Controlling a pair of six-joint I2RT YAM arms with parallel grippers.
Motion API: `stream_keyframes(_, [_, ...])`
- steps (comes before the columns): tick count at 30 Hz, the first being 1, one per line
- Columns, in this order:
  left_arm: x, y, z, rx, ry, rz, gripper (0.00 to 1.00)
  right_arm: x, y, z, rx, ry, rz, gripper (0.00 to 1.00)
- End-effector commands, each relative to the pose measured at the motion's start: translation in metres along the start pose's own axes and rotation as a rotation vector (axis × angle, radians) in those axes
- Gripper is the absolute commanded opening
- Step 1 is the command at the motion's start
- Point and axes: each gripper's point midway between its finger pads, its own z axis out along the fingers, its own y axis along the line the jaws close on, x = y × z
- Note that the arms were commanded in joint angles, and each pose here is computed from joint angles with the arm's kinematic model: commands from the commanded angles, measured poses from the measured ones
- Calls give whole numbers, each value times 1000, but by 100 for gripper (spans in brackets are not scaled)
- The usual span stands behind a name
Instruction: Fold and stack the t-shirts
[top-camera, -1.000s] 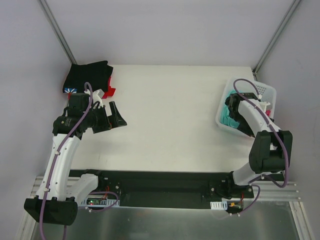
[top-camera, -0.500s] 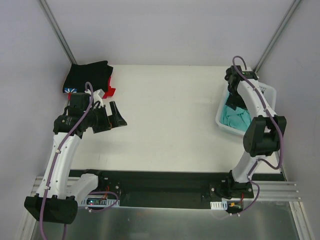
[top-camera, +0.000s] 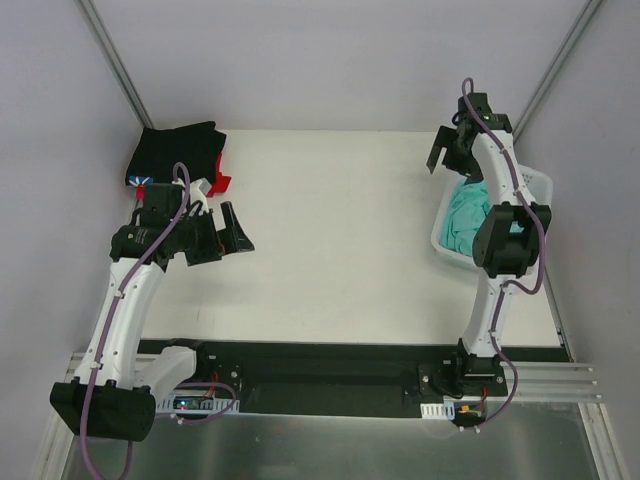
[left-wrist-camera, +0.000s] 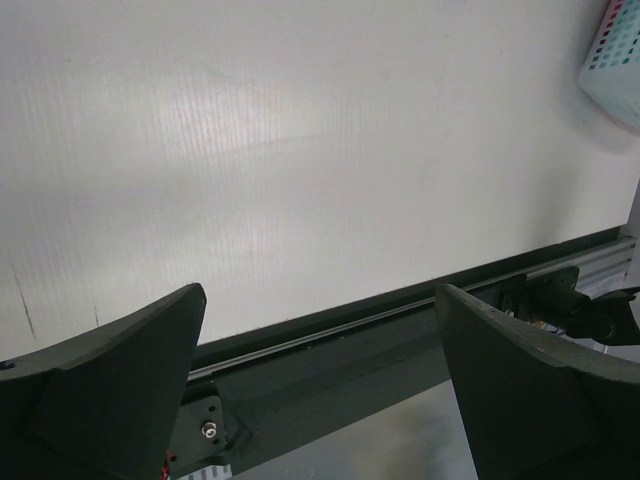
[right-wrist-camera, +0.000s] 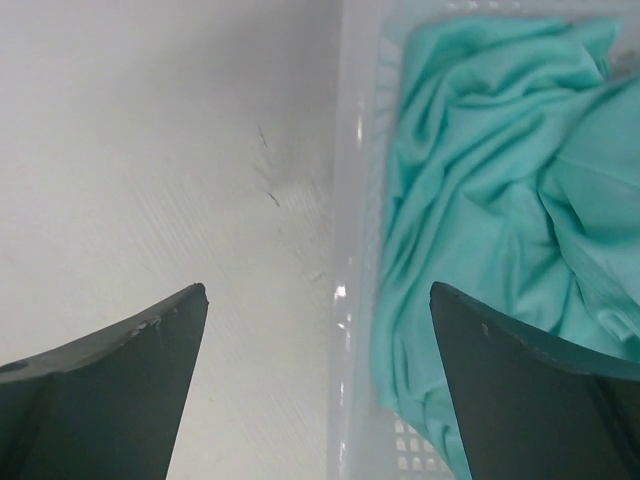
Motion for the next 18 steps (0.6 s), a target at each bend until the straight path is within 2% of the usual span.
stream_keyframes(1, [1, 2, 1, -11, 7, 27, 99, -32, 12, 3, -115, -57, -2, 97])
stream_keyframes(11, [1, 3, 3, -13, 15, 28, 99, -54, -21, 75, -106, -57, 92, 97])
stream_keyframes(14, [3, 3, 6, -9, 31, 18, 99, -56, -15, 88, -192, -32, 147, 97])
stream_keyframes(18, [4, 5, 11, -17, 49, 5, 99, -54, 32, 88, -433, 25, 202, 90])
